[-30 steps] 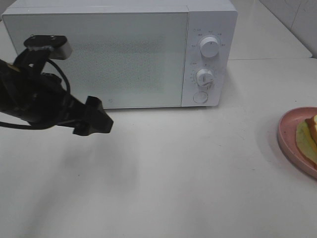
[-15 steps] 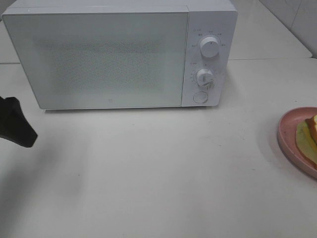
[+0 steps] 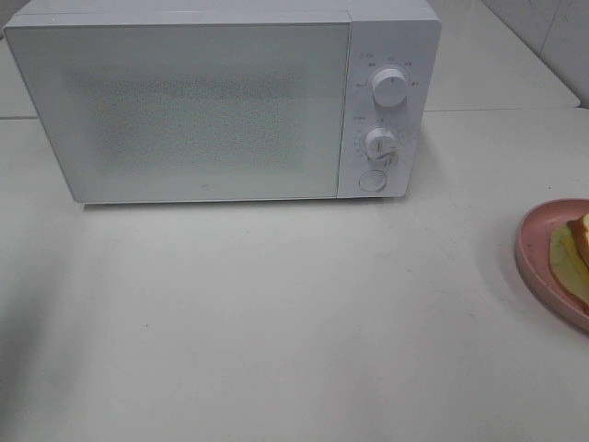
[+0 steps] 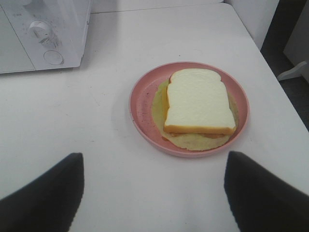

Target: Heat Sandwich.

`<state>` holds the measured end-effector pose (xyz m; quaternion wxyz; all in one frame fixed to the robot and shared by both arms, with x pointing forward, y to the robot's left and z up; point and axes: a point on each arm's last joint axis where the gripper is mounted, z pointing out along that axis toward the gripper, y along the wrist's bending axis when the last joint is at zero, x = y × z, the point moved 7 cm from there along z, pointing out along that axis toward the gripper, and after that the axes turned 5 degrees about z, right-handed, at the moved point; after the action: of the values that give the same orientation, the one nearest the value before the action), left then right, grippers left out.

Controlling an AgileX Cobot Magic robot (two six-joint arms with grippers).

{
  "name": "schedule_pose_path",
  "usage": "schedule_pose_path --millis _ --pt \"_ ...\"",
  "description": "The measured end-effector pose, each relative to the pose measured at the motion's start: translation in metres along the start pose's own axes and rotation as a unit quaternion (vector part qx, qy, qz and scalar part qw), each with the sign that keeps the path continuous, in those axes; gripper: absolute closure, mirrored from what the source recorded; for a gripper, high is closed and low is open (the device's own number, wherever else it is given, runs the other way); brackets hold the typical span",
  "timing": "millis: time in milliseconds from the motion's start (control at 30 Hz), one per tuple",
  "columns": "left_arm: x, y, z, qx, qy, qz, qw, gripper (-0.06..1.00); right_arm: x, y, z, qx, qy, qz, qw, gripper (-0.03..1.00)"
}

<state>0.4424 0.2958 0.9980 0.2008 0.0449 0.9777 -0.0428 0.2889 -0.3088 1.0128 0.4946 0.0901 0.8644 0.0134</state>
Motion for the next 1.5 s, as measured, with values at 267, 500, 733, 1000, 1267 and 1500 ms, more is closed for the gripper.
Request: schedule_pose_path --millis 267,500,733,1000,1267,1500 --pt "0.027 -0.006 -0.030 -0.019 -0.087 0.007 0.996 -0.05 0.000 0.000 0.000 0.000 0.000 0.000 1.000 0.20" --pt "0.059 -0.010 -0.049 -0.039 -0.159 0.023 0.986 -0.05 0.000 0.000 0.000 0.000 0.000 0.000 1.000 0.20" --pt "0.088 -0.013 -0.057 -0.053 -0.209 0.035 0.976 -0.05 0.000 0.000 0.000 0.000 0.000 0.000 1.000 0.20" --pt "0.111 -0.018 -0.064 -0.053 -0.281 0.063 0.956 -0.05 0.000 0.000 0.000 0.000 0.000 0.000 1.000 0.20" --pt "0.123 -0.011 -0.080 -0.080 -0.345 0.034 0.934 -0.05 0.000 0.000 0.000 0.000 0.000 0.000 1.000 0.20" --pt "0.123 -0.011 -0.080 -0.080 -0.346 0.034 0.934 -0.05 0.000 0.000 0.000 0.000 0.000 0.000 1.000 0.20"
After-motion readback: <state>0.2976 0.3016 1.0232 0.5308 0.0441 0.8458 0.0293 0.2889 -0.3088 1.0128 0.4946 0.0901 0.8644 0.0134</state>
